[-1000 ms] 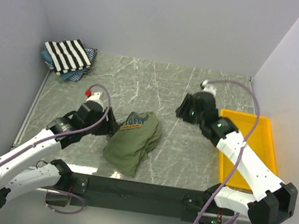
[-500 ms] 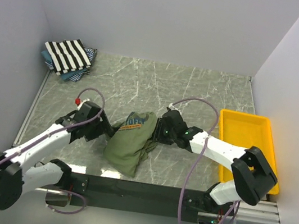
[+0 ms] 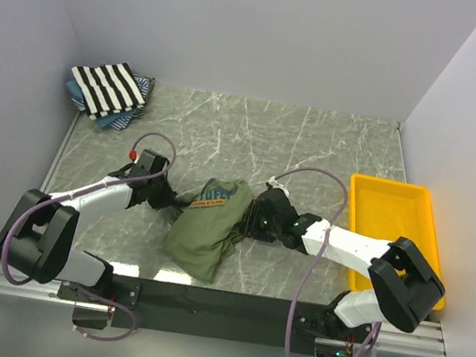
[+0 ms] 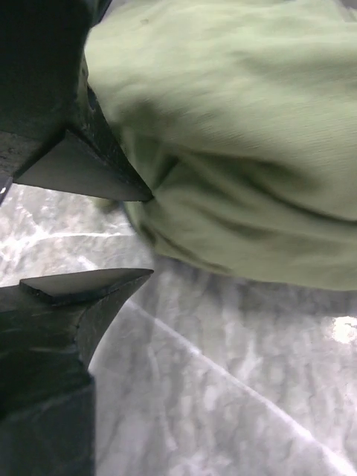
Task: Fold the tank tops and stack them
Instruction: Flatten the tank top out
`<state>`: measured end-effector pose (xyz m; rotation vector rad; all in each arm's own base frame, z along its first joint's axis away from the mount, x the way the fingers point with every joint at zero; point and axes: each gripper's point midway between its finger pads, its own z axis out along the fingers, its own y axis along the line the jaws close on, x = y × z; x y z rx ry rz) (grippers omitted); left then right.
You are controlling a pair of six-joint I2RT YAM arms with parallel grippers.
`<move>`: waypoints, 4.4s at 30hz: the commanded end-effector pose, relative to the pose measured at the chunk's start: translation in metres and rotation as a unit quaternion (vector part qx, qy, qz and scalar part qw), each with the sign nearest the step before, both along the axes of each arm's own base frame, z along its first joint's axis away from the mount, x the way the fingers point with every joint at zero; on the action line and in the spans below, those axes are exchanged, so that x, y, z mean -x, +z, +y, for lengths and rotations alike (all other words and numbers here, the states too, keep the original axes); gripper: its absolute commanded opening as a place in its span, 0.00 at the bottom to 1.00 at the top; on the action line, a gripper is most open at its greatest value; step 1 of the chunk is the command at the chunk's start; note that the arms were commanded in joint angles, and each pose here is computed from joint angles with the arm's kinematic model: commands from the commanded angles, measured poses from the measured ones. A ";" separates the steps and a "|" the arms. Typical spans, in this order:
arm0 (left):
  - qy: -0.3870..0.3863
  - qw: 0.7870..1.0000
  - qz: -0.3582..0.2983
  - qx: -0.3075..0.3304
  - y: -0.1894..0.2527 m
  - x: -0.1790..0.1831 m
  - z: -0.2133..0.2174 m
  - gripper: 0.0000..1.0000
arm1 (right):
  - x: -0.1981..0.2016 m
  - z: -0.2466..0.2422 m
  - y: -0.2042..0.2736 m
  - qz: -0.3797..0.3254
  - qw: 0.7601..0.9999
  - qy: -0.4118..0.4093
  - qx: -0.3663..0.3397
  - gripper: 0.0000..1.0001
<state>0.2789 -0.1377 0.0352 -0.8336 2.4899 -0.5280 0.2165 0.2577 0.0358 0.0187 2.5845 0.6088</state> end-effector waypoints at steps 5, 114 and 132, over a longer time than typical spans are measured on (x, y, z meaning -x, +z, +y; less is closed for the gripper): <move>0.020 0.995 -0.095 0.014 0.068 -0.066 0.000 0.00 | 0.003 -0.001 0.019 -0.050 0.998 0.000 -0.029 0.53; 0.051 0.526 -0.849 -0.026 0.733 0.214 0.101 0.01 | -0.063 0.037 0.460 -0.513 0.837 0.064 -0.181 0.00; -0.194 0.762 -0.612 0.082 0.525 -0.127 -0.127 0.01 | -0.248 -0.048 0.236 -0.252 0.955 -0.085 -0.130 0.30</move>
